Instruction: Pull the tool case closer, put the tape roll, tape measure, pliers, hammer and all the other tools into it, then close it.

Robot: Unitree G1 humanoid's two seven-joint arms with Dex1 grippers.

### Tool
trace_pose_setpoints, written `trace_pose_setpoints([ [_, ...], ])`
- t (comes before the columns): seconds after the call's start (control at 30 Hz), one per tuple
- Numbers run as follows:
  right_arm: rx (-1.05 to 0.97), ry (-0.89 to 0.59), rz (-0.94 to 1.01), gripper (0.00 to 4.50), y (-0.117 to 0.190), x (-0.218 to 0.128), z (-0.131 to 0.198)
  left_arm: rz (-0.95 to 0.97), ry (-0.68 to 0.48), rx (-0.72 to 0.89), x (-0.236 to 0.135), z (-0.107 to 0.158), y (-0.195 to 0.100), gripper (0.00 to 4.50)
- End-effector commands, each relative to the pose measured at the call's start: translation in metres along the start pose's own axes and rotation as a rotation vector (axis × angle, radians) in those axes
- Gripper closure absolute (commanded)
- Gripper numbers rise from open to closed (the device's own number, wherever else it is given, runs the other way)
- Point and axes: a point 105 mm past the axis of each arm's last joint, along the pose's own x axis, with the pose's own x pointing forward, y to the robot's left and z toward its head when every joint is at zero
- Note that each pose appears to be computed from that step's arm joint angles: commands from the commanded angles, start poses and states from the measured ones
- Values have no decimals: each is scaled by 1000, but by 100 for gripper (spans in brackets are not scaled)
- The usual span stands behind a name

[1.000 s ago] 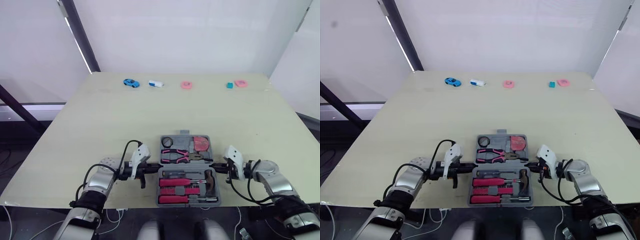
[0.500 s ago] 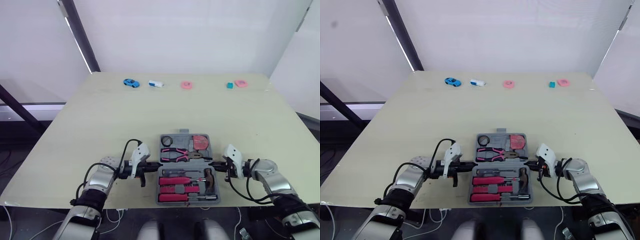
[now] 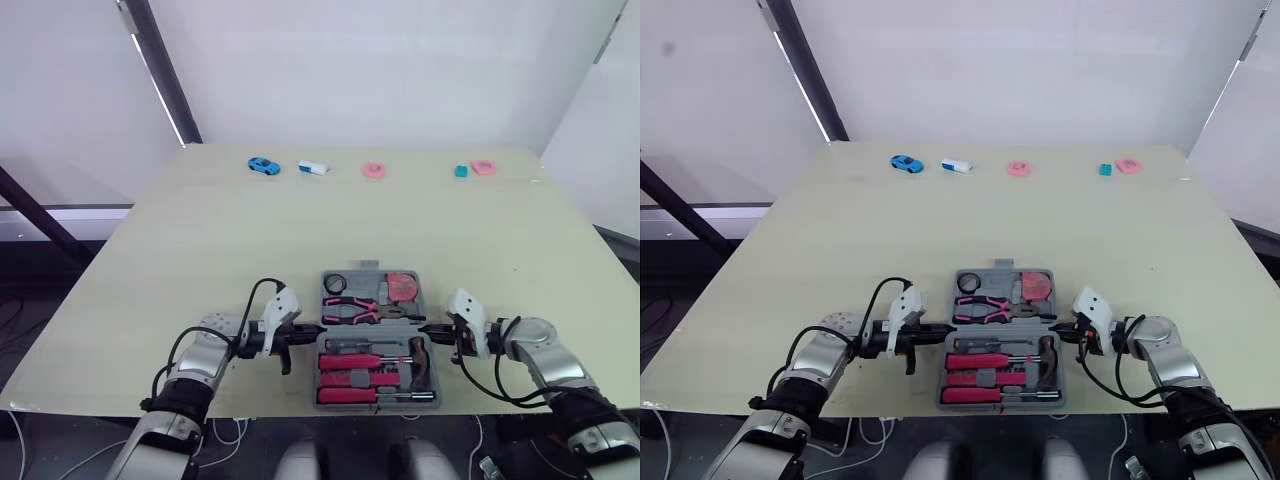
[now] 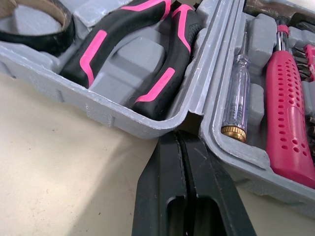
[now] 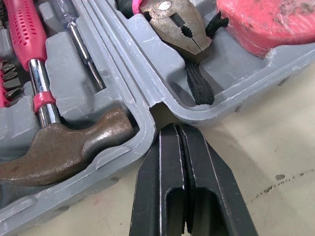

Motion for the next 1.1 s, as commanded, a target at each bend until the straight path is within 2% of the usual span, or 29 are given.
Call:
trace_pose_setpoints([
  [0.03, -3, -6, 10, 447, 1, -6, 3, 52, 40, -4, -9, -8, 8, 450],
  [0.37, 10, 3, -27, 447, -8, -24, 0, 80, 39, -1, -25, -10, 9, 450],
  [0.57, -2, -119, -2, 447, -9, -35, 19, 122, -195, 49, -39, 33, 10, 450],
  [0.7, 32, -169, -76, 447, -25, -39, 27, 36, -275, 79, -37, 51, -14, 450],
  [0.77, 79, -234, -79, 396, -31, -38, 41, -33, -279, 85, -33, 54, -31, 450],
  [0.9, 132, -244, -89, 235, -41, -30, 52, -131, -219, 105, -22, 49, -55, 450],
  [0.93, 146, -246, -87, 167, -42, -29, 53, -141, -207, 115, -21, 48, -58, 450],
  [1.03, 298, -259, -129, 25, -59, -24, 63, -211, -121, 163, -12, 38, -73, 450],
  [1.07, 328, -262, -120, 5, -62, -21, 68, -234, -78, 184, -11, 31, -77, 450],
  [1.1, 339, -237, -111, 5, -64, -17, 69, -248, -44, 193, -9, 23, -79, 450],
])
